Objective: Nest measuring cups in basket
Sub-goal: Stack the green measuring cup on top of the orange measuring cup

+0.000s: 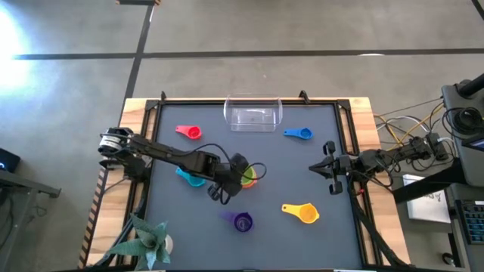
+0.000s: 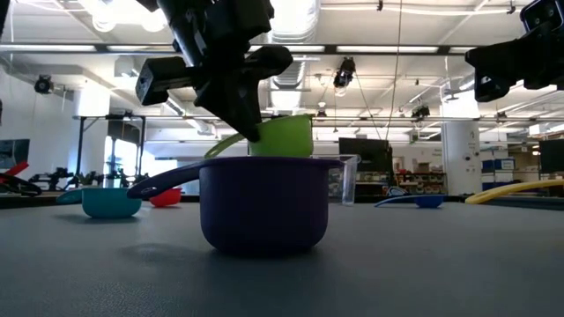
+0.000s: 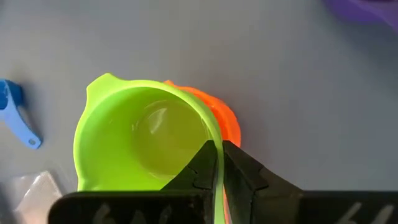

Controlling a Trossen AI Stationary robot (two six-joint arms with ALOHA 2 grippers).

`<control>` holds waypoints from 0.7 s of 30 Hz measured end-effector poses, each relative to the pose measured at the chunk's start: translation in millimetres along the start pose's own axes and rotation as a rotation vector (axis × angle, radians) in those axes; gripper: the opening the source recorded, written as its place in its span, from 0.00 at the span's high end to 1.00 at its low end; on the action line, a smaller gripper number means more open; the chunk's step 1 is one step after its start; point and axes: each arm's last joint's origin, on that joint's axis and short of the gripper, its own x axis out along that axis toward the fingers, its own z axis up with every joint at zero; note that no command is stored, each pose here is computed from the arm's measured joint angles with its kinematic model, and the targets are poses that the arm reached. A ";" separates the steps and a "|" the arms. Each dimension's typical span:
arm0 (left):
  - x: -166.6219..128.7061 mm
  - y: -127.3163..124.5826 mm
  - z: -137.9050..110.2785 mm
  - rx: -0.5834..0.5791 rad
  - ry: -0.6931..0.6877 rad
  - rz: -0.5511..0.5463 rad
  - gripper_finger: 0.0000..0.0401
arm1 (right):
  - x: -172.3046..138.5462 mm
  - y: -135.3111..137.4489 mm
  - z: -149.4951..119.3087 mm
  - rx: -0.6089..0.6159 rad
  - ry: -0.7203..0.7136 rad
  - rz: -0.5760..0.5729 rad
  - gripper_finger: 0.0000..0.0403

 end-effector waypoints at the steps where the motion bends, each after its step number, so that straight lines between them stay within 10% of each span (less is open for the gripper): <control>1: 0.0 0.1 0.2 0.002 -0.004 -0.001 1.00 | 0.0 0.0 0.1 0.001 0.000 0.000 0.98; 21: 2.3 -0.8 -1.5 0.046 0.008 0.021 0.94 | 0.0 0.0 0.2 0.000 -0.001 0.000 0.98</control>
